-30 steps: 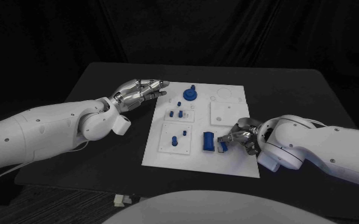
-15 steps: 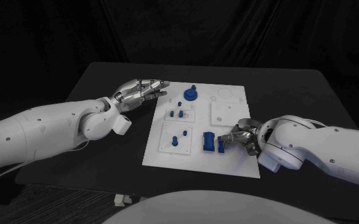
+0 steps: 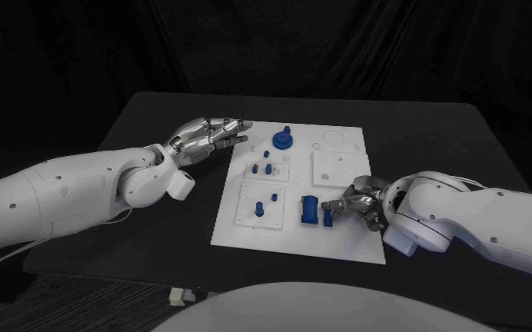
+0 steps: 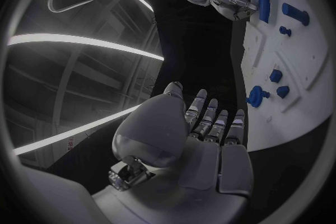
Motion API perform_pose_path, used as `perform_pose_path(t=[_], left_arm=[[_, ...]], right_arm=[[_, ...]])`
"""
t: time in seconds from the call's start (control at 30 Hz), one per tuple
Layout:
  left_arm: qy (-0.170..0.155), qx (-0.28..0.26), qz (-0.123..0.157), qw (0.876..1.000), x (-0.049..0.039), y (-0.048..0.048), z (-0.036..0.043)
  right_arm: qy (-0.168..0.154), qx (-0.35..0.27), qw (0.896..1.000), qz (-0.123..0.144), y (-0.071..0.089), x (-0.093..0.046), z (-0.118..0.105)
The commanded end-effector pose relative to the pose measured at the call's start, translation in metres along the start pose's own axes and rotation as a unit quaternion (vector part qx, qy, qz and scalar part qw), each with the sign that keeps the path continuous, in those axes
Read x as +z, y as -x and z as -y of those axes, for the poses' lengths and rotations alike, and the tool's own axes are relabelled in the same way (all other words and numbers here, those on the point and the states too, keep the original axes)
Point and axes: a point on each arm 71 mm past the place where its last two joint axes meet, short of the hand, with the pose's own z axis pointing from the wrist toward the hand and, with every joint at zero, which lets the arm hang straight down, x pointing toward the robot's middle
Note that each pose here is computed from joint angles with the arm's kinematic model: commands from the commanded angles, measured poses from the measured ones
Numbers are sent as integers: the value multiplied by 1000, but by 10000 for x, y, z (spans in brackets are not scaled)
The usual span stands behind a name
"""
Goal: Assemble the parts on the task board
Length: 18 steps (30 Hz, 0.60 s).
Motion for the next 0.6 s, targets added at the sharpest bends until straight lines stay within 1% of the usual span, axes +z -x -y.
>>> perform_pose_path(t=[0.03,0.1,0.17,0.3,0.37,0.43,0.5,0.6], left_arm=[[-11,-5,-5,1000,1,-17,11],[-16,-4,-3,1000,-3,-13,20],[-22,-2,0,1000,-7,-7,29],[-34,0,4,999,-11,3,46],[-38,1,5,999,-13,6,51],[-40,2,6,999,-14,9,54],[-42,2,7,999,-14,12,56],[-42,2,7,999,-15,14,57]], right_arm=[[7,0,1000,25,35,-58,39],[13,7,999,37,88,-118,60],[29,18,998,51,182,-191,49],[69,55,993,77,398,-356,-5],[90,74,989,92,488,-426,-36],[107,84,985,102,543,-468,-61],[124,89,983,104,576,-487,-91],[138,86,982,91,553,-475,-107]])
